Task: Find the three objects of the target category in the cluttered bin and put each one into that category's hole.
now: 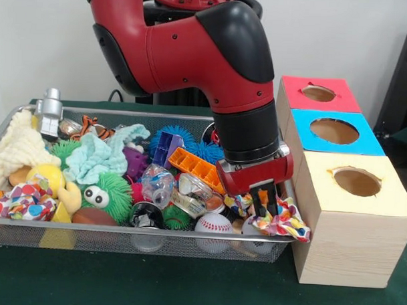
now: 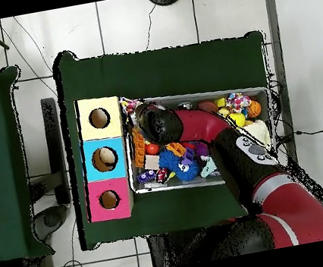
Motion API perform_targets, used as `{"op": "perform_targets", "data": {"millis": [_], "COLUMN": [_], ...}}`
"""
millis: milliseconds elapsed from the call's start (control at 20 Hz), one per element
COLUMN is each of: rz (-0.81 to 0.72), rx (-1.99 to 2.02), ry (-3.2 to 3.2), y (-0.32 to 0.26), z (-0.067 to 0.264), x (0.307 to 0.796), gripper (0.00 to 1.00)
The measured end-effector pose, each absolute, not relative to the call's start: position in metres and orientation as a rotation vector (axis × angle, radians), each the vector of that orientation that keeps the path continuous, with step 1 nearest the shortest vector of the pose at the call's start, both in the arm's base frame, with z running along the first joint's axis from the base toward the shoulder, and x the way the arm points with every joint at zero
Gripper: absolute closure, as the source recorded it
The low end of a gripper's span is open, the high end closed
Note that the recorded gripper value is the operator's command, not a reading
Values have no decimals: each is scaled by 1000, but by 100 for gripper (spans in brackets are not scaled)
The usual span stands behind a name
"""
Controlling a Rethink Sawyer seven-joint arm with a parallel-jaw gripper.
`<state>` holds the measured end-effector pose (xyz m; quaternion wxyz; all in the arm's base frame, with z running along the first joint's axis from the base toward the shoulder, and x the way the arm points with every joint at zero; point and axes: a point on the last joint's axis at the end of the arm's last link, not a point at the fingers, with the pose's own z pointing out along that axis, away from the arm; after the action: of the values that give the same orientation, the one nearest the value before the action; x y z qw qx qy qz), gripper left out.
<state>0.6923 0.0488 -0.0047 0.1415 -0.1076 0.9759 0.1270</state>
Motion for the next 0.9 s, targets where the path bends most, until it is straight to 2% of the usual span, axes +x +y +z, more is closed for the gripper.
{"op": "perform_targets", "data": {"millis": [300,550,900], "rz": [417,458,457], "rx": [-273,-265,-290], "ry": [2824,2859,2885], "y": [45,34,32], "z": [15,49,75], "x": [688,683,685], "gripper": [100,100,100]}}
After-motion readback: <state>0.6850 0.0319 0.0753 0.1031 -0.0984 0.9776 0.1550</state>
